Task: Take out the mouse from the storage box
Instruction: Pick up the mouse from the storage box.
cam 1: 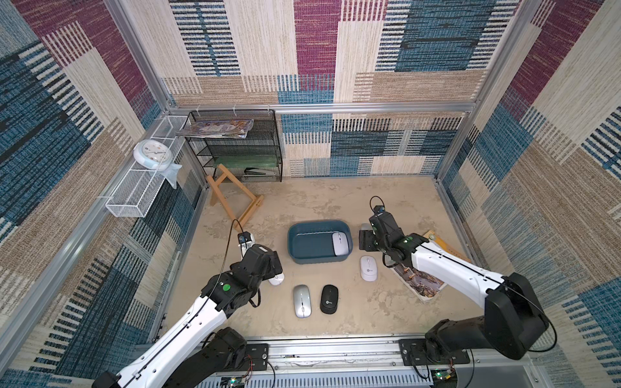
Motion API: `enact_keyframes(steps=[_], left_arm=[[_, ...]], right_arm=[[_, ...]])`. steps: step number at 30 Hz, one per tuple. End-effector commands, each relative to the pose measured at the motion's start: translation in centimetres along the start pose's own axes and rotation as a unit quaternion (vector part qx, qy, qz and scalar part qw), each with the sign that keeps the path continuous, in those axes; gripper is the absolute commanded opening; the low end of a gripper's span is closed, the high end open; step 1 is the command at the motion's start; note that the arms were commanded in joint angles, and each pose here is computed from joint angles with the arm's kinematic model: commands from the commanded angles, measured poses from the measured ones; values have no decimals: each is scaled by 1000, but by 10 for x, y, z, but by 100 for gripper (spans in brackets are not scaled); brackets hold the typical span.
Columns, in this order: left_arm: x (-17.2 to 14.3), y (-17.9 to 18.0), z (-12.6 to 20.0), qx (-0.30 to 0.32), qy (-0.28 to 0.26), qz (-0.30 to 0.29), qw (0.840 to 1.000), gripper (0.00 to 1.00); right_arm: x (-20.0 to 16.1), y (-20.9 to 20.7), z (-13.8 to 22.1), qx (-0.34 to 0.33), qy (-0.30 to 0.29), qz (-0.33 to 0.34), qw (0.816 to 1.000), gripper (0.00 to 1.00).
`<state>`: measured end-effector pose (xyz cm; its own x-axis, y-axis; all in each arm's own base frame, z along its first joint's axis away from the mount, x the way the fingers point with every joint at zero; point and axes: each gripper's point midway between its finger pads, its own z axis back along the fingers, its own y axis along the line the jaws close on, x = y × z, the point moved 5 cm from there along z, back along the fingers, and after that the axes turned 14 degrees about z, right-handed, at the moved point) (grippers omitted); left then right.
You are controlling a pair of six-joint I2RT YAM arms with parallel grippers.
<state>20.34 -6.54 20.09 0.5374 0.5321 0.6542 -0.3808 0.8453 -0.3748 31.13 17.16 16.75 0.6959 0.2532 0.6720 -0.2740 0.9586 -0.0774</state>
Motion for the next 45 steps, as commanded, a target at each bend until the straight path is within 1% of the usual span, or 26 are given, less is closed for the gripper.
enact_keyframes(steps=[1,2,7,14,17,21,24,28,34,36,40,45], left_arm=[[14,19,4,30,-83,19,996,99],[13,24,5,30,-93,22,995,99],[5,35,3,-10,-128,16,992,99],[12,42,15,-22,-155,28,987,99],[12,42,18,-29,-153,32,987,99],[10,39,20,-50,-145,39,987,99],[10,38,21,-60,-142,42,987,99],[10,38,22,-59,-142,43,987,99],[10,38,23,-62,-142,46,987,99],[10,39,23,-60,-142,47,987,99],[10,39,22,-60,-143,47,987,99],[9,39,21,-56,-144,47,987,99]], right_arm=[[9,13,-4,0,6,8,1000,84],[13,19,-5,2,5,13,1000,84],[22,47,-20,7,22,36,999,84],[25,80,-47,3,66,71,995,82],[25,92,-56,-10,81,84,993,82],[20,96,-72,-43,112,87,989,82],[18,99,-79,-49,127,87,987,79],[14,100,-84,-53,136,79,986,78],[4,104,-97,-59,165,77,981,75],[2,110,-101,-52,172,77,981,73],[3,126,-103,-32,167,80,982,67],[10,141,-101,-15,158,90,983,65]])
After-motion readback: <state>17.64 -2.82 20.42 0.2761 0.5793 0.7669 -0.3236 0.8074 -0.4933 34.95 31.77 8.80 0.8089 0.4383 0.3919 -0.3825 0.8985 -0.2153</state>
